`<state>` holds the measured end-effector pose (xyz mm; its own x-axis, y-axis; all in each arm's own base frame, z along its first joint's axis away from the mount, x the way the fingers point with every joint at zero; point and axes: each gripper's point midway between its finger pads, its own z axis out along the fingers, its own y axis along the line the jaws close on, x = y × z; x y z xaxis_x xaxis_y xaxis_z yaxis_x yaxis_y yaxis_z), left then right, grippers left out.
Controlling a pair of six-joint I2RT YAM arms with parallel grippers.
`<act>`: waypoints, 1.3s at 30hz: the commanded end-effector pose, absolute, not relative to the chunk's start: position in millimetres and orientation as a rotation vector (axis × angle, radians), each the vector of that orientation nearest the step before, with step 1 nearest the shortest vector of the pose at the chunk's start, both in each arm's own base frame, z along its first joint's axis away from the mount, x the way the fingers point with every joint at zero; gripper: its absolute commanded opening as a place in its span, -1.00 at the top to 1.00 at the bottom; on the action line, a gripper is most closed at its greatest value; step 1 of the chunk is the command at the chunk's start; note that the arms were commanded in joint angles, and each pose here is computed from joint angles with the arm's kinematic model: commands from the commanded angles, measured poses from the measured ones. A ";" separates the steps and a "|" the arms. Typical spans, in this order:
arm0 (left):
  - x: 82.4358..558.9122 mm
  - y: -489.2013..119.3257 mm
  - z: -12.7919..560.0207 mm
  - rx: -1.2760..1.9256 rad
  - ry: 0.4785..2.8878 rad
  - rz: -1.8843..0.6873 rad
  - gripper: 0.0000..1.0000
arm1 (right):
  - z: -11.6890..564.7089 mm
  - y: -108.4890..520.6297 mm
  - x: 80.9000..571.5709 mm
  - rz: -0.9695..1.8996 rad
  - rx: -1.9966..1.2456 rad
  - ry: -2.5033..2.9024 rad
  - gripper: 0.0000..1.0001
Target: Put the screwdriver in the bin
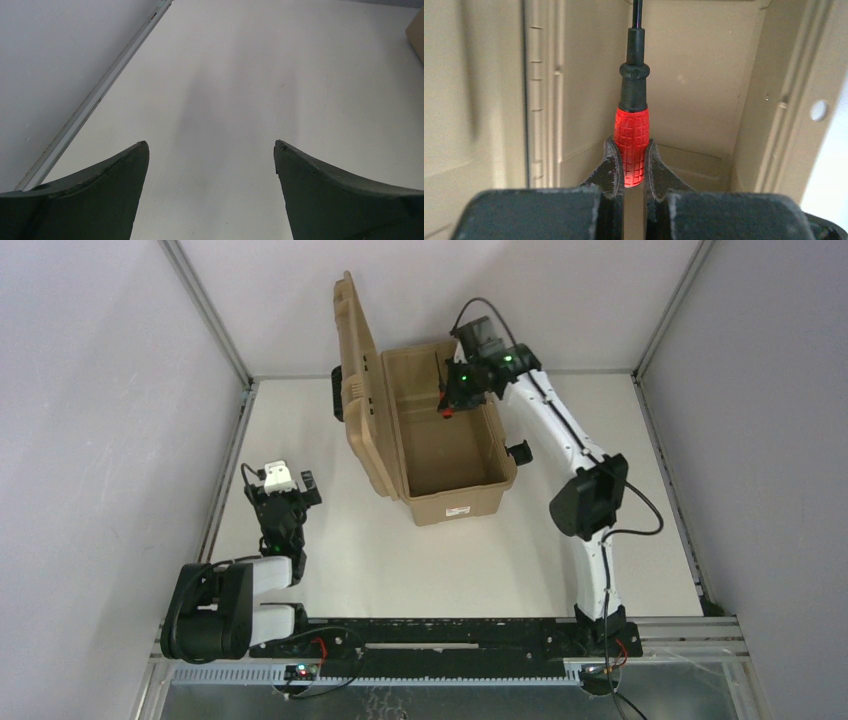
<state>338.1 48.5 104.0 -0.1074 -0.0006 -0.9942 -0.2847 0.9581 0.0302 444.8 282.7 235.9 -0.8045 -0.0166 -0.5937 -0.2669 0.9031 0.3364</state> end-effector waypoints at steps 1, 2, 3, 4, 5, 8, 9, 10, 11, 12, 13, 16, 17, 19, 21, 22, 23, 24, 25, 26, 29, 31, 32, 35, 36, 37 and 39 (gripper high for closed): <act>352.4 47.7 134.9 -0.233 1.568 0.210 -1.00 | 185.5 284.6 467.3 0.383 -0.091 2.479 0.92; 352.6 47.7 135.1 -0.233 1.567 0.211 -1.00 | 166.6 287.3 467.8 0.360 -0.088 2.504 0.93; 352.2 47.7 134.5 -0.233 1.569 0.211 -1.00 | 146.4 291.5 465.9 0.346 -0.090 2.537 0.93; 352.4 47.7 134.8 -0.233 1.568 0.211 -1.00 | 126.8 293.5 465.5 0.329 -0.078 2.571 0.93; 352.6 47.7 135.1 -0.233 1.567 0.210 -1.00 | 113.1 294.1 465.1 0.305 -0.069 2.592 0.93; 352.6 47.7 135.1 -0.233 1.567 0.210 -1.00 | 82.4 293.1 463.8 0.240 -0.051 2.636 0.81; 352.5 47.7 135.0 -0.233 1.568 0.211 -1.00 | 75.3 293.5 463.2 0.224 -0.050 2.642 0.77; 352.7 47.7 135.6 -0.234 1.566 0.210 -1.00 | 69.6 293.1 462.8 0.206 -0.052 2.646 0.72; 352.7 47.7 135.4 -0.233 1.567 0.211 -1.00 | 64.7 292.9 461.9 0.190 -0.053 2.652 0.66; 352.6 47.7 135.2 -0.233 1.567 0.210 -1.00 | 61.1 292.4 460.0 0.176 -0.058 2.660 0.57; 352.3 47.7 134.9 -0.233 1.568 0.210 -1.00 | 58.8 290.4 458.6 0.156 -0.051 2.666 0.38; 352.5 47.7 135.2 -0.233 1.567 0.211 -1.00 | 63.8 288.7 457.9 0.144 -0.047 2.656 -0.06; 352.5 47.7 135.1 -0.233 1.567 0.211 -1.00 | 72.6 289.4 459.2 0.154 -0.055 2.638 -0.18; 352.3 47.7 134.7 -0.233 1.568 0.211 -1.00 | 89.3 291.0 462.3 0.179 -0.068 2.603 -0.35; 352.8 47.7 135.5 -0.234 1.566 0.210 -1.00 | 118.0 292.9 465.0 0.214 -0.092 2.549 -0.52; 352.2 47.7 134.8 -0.233 1.568 0.211 -1.00 | 133.0 293.4 466.9 0.230 -0.102 2.519 -0.90; 352.6 47.7 135.1 -0.233 1.567 0.210 -1.00 | 148.1 293.3 468.5 0.243 -0.112 2.490 -0.99; 352.5 47.7 135.1 -0.233 1.568 0.211 -1.00 | 162.6 293.0 469.0 0.256 -0.122 2.463 -0.99; 352.5 47.7 135.1 -0.234 1.567 0.210 -1.00 | 177.2 292.0 469.3 0.267 -0.133 2.437 -0.99; 352.8 47.7 135.5 -0.234 1.566 0.210 -1.00 | 192.5 290.6 468.6 0.275 -0.144 2.410 -0.99; 352.6 47.7 135.2 -0.233 1.567 0.211 -1.00 | 234.9 288.0 463.9 0.311 -0.192 2.328 -0.99; 352.3 47.7 135.0 -0.233 1.568 0.211 -1.00 | 259.8 283.8 460.4 0.334 -0.222 2.278 -0.99; 352.5 47.7 135.1 -0.233 1.568 0.211 -1.00 | 271.1 279.3 459.2 0.338 -0.224 2.256 -0.99; 352.5 47.8 135.4 -0.234 1.566 0.211 -1.00 | 305.2 254.1 457.2 0.321 -0.194 2.193 -0.99; 352.5 47.7 135.1 -0.234 1.567 0.211 -1.00 | 312.0 243.8 458.1 0.302 -0.185 2.178 -0.99; 352.5 47.8 135.3 -0.233 1.567 0.211 -1.00 | 318.3 233.5 458.3 0.286 -0.181 2.165 -0.99; 352.7 47.7 135.2 -0.233 1.567 0.211 -1.00 | 326.7 212.4 459.7 0.253 -0.171 2.146 -0.99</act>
